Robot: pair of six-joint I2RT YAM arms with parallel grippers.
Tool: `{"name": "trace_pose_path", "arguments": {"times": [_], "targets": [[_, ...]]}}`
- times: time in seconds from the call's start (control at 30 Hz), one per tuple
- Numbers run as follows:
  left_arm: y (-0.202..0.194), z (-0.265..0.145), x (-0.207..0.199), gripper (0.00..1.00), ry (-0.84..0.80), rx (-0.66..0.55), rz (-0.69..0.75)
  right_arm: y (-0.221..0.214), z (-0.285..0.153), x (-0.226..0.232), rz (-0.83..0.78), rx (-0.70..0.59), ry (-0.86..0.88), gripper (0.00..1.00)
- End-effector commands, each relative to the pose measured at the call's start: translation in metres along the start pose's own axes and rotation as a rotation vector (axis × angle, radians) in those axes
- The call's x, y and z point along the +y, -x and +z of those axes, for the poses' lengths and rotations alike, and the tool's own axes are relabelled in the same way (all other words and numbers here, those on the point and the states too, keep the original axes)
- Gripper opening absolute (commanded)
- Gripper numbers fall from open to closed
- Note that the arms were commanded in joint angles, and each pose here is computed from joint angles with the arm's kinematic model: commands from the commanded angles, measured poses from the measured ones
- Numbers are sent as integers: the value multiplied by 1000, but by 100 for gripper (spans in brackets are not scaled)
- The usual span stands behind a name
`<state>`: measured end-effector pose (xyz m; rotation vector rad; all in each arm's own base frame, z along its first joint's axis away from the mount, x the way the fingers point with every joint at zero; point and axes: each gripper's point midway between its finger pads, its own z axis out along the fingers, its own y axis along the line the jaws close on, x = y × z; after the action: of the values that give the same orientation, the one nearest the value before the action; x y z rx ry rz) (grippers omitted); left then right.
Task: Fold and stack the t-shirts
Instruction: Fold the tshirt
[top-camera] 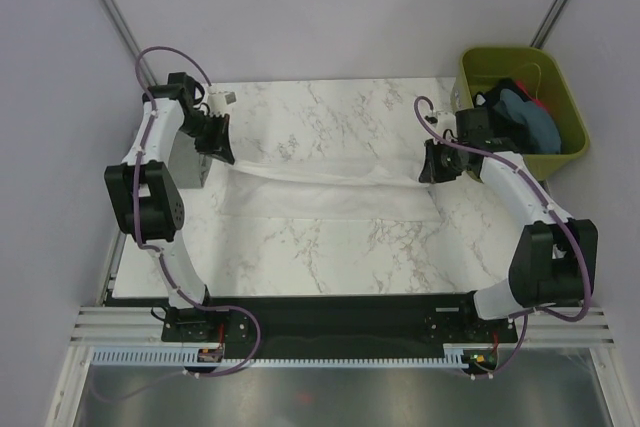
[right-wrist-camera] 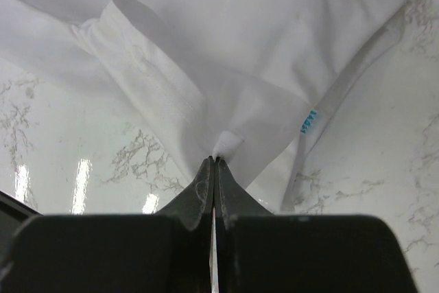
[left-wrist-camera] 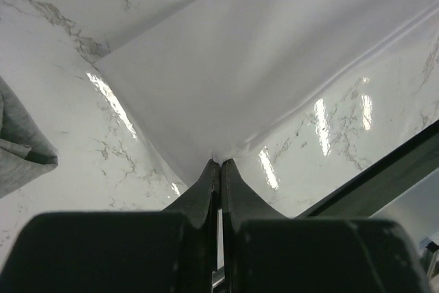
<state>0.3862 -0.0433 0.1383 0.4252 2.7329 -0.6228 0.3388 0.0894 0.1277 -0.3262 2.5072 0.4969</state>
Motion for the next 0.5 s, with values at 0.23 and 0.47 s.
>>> {"name": "trace_pose_path", "arguments": {"times": [0.23,0.47], "targets": [[-34,10,-10,2,-87,126,-46,-24,-11,6,-42,-16,0,0],[-55,19,-2,2,-73,220,-98,-36,-10,7,-26,-9,0,0]]}}
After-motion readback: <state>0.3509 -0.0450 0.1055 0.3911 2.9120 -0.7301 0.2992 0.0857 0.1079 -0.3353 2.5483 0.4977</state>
